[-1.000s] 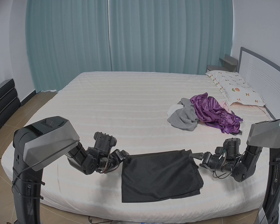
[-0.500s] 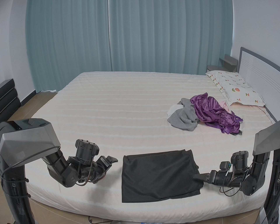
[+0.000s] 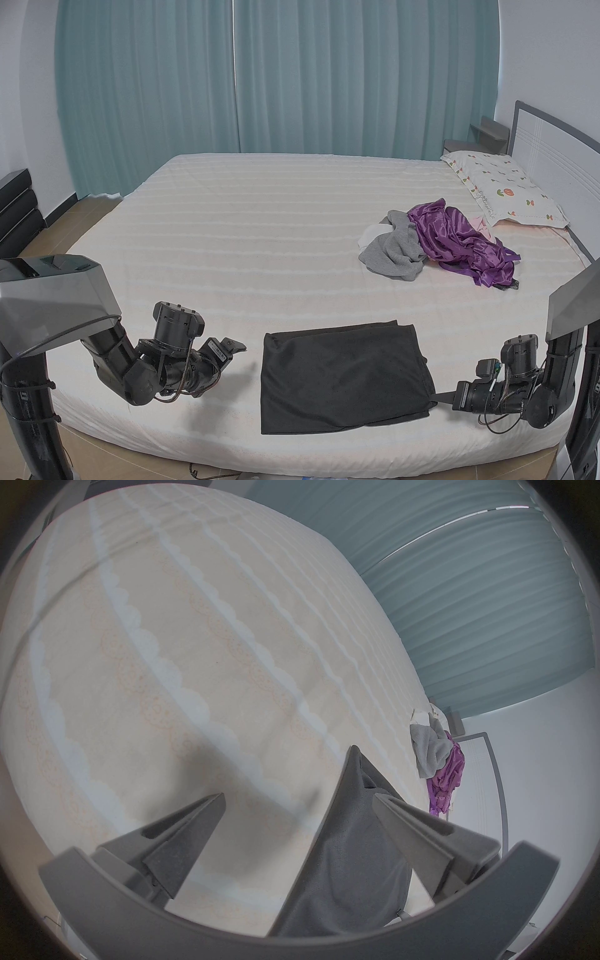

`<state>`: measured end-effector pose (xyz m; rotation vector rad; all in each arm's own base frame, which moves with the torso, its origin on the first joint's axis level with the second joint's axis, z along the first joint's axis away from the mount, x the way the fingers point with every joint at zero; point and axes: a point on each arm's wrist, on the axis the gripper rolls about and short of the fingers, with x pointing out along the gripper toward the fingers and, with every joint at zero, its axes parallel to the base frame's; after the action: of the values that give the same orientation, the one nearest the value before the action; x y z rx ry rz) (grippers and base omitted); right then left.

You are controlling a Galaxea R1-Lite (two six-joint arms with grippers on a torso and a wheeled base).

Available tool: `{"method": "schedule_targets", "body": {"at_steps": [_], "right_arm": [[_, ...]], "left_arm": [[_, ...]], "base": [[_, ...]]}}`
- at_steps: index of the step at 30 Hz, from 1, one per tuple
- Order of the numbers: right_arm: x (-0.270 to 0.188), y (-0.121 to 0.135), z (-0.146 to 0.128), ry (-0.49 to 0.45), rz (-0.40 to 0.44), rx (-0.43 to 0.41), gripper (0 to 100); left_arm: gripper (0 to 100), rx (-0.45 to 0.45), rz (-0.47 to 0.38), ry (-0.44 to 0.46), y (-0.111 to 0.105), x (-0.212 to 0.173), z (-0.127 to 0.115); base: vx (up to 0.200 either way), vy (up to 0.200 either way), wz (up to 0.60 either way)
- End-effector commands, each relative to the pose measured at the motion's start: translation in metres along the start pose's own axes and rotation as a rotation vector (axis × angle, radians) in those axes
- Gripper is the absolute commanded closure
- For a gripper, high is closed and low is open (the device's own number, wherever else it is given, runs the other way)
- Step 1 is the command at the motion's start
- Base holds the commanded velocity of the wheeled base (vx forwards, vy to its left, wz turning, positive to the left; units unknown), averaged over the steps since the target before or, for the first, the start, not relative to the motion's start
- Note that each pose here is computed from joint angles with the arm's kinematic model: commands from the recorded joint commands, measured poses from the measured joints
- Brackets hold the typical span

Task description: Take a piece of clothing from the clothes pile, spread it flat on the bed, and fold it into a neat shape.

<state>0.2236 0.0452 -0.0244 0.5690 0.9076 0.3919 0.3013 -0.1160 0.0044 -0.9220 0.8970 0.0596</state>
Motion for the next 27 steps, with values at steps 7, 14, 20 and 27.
{"method": "schedule_targets", "body": {"at_steps": [7,14,20,27], "right_arm": [[-0.001,0.0,-0.001,0.004,-0.001,0.003,0],[-0.002,-0.004,0.013,-0.071,0.02,0.051,0],[0.001,-0.018,0.035,-0.166,0.024,0.171,0],[0.002,-0.018,0.041,-0.177,0.057,0.222,0]], "left_arm": [[0,0.004,0.005,0.003,0.001,-0.002,-0.001],[0,0.014,0.013,0.012,0.006,-0.006,-0.006],[0,0.011,-0.001,0.009,0.008,-0.01,-0.008],[0,0.015,0.0,0.011,0.008,-0.01,-0.009]], "base": [[0.0,0.0,0.0],[0.0,0.0,0.0],[0.0,0.0,0.0],[-0.171,0.0,0.0]]}}
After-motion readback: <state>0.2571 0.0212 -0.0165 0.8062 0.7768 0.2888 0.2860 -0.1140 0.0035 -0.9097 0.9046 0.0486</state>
